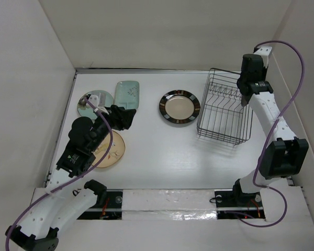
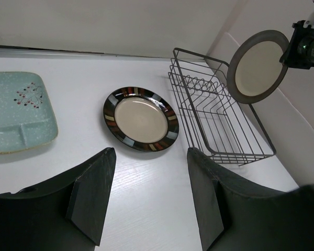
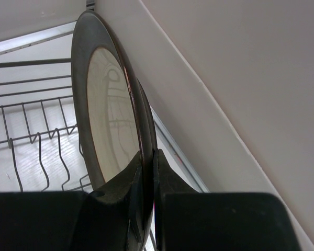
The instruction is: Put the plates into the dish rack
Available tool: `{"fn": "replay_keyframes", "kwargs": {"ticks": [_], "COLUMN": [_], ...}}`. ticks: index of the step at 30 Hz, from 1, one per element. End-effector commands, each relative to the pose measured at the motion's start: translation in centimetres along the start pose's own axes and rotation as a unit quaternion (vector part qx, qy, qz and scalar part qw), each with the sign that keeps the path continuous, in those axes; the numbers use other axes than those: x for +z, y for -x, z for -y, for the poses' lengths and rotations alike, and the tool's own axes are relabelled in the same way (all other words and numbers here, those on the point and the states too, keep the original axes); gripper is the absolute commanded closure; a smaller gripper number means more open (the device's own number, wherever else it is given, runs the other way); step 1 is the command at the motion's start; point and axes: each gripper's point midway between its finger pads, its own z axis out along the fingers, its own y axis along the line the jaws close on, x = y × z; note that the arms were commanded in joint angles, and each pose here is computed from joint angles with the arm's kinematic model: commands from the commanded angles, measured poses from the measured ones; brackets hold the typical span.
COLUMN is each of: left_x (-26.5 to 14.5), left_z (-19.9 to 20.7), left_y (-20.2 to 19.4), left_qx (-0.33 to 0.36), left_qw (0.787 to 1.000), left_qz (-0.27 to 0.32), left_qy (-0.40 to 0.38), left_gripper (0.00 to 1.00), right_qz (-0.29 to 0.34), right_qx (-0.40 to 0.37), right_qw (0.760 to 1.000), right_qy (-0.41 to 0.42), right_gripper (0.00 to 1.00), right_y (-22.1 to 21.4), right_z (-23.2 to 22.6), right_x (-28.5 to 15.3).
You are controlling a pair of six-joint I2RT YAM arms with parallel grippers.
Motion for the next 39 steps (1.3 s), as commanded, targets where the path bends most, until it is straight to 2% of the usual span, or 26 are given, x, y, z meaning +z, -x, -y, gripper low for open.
{"fn": "replay_keyframes", "kwargs": {"ticks": [1,17,32,37,39], "left_x": [-0.1,0.3,0.3,0.4,0.5], "left_z": [0.6,0.5,0.5,0.2,0.0], "left_y": [1.3,1.0,1.1,1.1,1.1], "left_qx": [0.007,0.008,0.008,0.005,0.003], "left_qw": [1.000,1.000,1.000,1.000,1.000], "left_qz": [0.023,0.017,0.018,0.019,0.019], "left_qy": [-0.011,-0.008,-0.007,0.001,0.006], "left_gripper": [0.46,0.46,0.46,0.45,0.41], "right_qz": [0.084,0.074,0.016,-0.009,-0.018], "right_qx": [0.089,0.069,0.036,0.056,0.080], "right_qw": [0.992,0.994,0.999,0.998,0.997], "right_qy": [-0.035,-0.044,-0.018,-0.001,0.004], "right_gripper": [1.00,1.00,1.00,1.00,0.98], "right_y": [6.7,5.4,-0.2,-3.0,-4.0], "right_z": [3.6,3.5,-1.5,-3.2,-3.8], "right_x": [-1.9,-1.1,2.3,3.0,3.0]}}
